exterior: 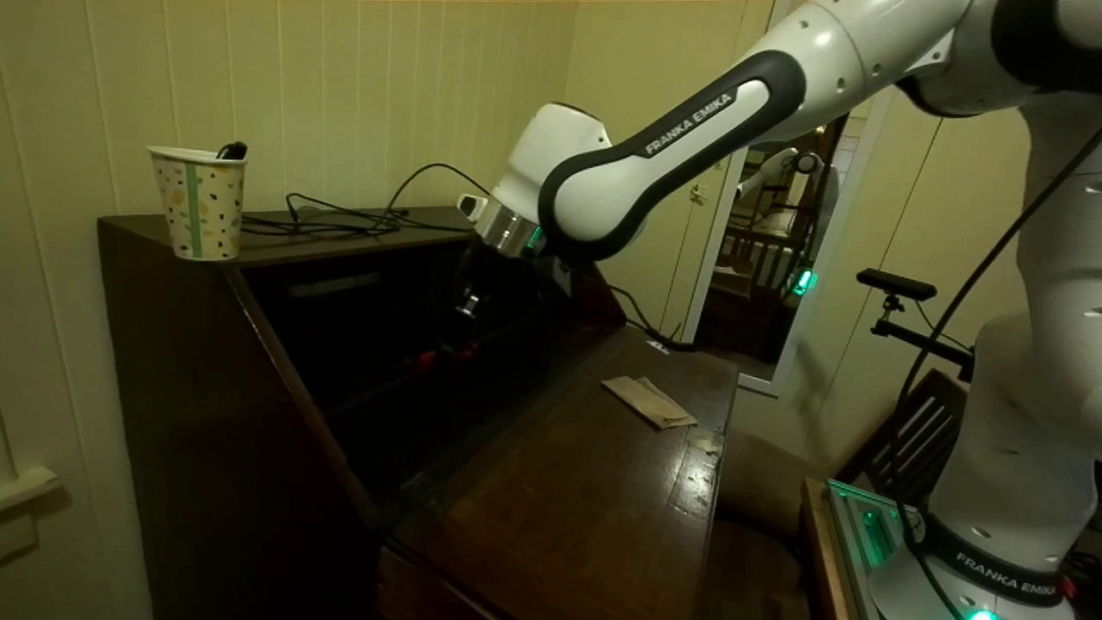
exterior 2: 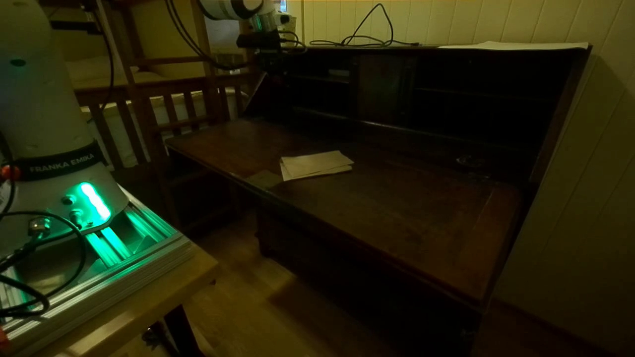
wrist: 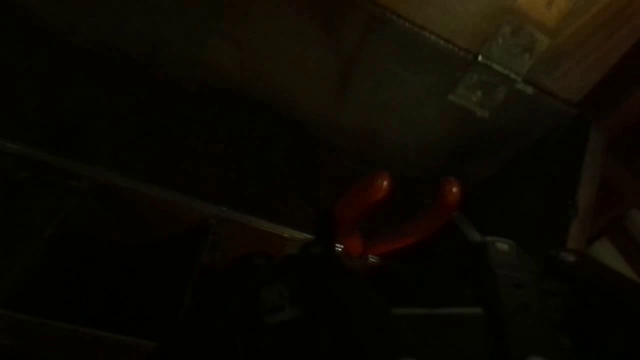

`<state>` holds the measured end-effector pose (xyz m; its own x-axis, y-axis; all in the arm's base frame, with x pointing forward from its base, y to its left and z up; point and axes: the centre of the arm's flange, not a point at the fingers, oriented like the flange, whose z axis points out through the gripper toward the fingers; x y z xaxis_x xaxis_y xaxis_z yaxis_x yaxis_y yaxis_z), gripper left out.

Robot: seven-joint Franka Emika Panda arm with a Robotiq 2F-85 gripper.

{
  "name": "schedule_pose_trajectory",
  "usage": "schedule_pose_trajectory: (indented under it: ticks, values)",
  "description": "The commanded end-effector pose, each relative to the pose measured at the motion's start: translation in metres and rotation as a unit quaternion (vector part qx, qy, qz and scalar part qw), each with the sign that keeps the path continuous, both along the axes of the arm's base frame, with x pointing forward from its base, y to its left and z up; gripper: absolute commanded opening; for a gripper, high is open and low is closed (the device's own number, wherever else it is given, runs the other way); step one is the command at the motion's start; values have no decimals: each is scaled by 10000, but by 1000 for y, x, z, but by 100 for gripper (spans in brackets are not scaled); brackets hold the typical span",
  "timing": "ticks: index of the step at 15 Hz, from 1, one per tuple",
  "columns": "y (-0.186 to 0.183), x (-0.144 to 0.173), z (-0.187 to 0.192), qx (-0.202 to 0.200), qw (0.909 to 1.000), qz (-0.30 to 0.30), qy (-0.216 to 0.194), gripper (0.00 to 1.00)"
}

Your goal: Put the pliers inside the white cup.

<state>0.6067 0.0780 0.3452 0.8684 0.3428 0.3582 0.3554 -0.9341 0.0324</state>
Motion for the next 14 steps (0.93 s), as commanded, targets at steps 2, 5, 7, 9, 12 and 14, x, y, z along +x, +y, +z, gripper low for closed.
schedule_pose_trajectory:
  ticks: [2, 5, 7, 9, 12, 14]
  values:
    - [-29, -79, 74, -616, 9980, -152, -20, 29]
    - [-41, -99, 131, -792, 9933, -288, -790, 29]
    - [-47, -106, 165, -889, 9870, -339, -1294, 29]
    - [-58, -96, 195, -942, 9781, -379, -1815, 29]
    - [-86, -53, 217, -664, 9678, -468, -2381, 29]
    - [-116, -11, 225, -345, 9624, -612, -2623, 29]
